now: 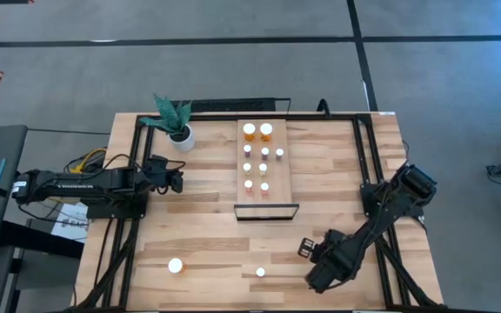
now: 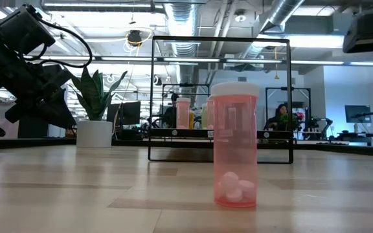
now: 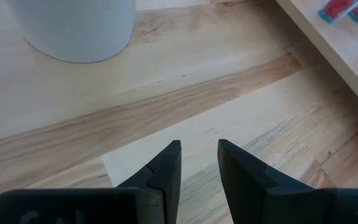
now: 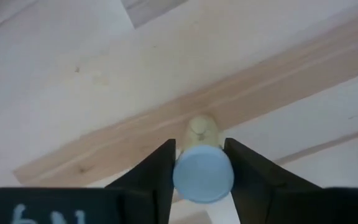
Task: Pick and place medicine bottles onto shelf by color
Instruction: Put the yellow pill bottle on the shelf aligned with the other yellow pill bottles
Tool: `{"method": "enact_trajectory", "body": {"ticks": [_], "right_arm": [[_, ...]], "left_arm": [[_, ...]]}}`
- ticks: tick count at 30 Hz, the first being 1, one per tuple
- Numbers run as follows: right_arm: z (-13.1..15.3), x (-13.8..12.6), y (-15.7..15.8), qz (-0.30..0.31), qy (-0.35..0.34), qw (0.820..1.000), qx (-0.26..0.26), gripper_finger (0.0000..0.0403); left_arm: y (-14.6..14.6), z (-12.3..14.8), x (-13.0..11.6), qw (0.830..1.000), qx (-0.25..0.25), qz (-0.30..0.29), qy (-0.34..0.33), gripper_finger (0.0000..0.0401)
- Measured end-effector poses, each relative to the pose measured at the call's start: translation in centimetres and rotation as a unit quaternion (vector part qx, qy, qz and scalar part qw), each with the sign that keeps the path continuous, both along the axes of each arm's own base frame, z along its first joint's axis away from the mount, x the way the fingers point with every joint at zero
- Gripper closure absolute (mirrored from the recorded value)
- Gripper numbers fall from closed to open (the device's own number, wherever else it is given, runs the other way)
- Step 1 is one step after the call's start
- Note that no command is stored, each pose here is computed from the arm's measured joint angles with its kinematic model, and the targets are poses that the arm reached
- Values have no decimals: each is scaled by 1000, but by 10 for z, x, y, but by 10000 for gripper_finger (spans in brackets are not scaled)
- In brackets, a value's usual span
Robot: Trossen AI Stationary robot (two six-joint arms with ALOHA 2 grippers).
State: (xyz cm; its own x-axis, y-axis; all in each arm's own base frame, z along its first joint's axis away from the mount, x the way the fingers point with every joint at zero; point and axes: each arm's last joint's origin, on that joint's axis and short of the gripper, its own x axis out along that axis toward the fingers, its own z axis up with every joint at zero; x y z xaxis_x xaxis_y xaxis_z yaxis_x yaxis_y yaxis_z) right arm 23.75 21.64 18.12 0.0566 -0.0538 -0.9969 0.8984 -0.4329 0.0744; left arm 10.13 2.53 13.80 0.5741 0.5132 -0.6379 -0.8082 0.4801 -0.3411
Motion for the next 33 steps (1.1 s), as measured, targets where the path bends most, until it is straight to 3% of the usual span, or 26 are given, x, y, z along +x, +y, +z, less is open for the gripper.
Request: {"method": "enact_trajectory", "body": {"ticks": [5,13,25,33], "right_arm": [[3,6,-10,-17,12,1000,-10,241],[24,15,-40,7,72,996,-50,271],[71,-16,-84,0,100,987,-124,271],[93,-20,-121,-21,90,989,-111,273]], "left_arm": [[0,0,0,1000,0,0,0,310],[0,0,0,1000,0,0,0,310],[0,0,0,1000,0,0,1,310],[0,0,0,1000,0,0,1,310]]}}
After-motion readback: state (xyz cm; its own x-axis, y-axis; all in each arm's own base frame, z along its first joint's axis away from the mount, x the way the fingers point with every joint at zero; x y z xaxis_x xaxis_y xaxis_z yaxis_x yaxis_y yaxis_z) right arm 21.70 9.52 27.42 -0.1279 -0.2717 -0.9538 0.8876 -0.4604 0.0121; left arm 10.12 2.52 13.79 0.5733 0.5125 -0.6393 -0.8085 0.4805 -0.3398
